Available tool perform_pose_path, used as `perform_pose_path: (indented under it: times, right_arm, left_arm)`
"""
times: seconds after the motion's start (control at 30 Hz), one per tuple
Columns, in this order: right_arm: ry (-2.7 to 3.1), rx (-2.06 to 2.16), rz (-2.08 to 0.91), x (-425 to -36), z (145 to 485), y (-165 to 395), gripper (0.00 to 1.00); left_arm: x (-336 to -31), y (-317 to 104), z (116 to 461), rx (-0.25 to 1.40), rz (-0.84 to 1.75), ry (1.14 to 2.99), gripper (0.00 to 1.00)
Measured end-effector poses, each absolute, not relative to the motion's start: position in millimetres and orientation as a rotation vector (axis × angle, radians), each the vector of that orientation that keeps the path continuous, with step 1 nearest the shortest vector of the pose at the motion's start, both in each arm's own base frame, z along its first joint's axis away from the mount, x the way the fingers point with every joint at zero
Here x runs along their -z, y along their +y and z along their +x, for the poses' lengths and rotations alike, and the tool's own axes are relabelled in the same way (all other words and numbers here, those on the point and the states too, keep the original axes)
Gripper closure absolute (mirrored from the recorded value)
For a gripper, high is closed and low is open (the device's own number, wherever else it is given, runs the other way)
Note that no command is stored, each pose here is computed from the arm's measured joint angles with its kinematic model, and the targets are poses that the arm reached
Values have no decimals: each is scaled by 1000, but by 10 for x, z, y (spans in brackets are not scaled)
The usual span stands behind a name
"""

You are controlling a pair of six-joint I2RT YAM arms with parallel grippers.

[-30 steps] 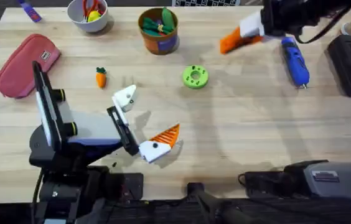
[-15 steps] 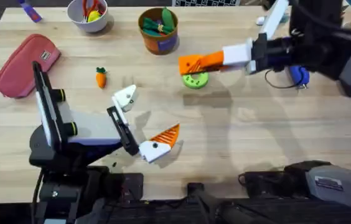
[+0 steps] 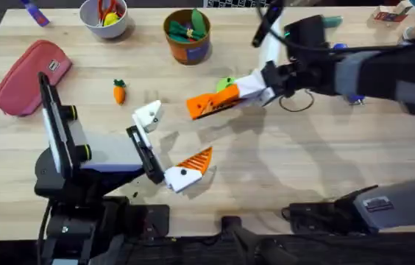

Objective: Pick up the gripper from the table and insert it into the empty holder that is missing its gripper. Then pick up a screw, insert it into the mounting hole, and use the screwdriver to tighten it. Finally, clean up the table by picking up the vegetable and placing it into the bucket.

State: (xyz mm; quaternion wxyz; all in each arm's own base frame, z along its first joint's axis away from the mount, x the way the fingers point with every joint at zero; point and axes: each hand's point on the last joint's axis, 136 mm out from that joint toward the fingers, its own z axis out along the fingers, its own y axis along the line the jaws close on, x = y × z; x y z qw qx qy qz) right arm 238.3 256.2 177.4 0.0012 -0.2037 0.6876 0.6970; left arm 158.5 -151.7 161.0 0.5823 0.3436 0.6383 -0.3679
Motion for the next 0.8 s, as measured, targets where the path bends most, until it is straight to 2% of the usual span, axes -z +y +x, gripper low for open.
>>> perform_pose_path:
  times: [0.2, 0.53, 0.8]
  right_arm:
    - [2199, -2261, -696, -1689, 2363, 2805, 993]
    - [2161, -2288, -851, -1795, 2291, 3087, 993]
    - [2237, -2329, -808, -1625, 2288, 3164, 993]
  left_arm:
    - [-1610, -1517, 1585, 859, 802, 1491, 1]
    - [-1610, -1517, 1584, 859, 803, 1490, 1]
    - [-1609, -1517, 1586, 862, 799, 1494, 1]
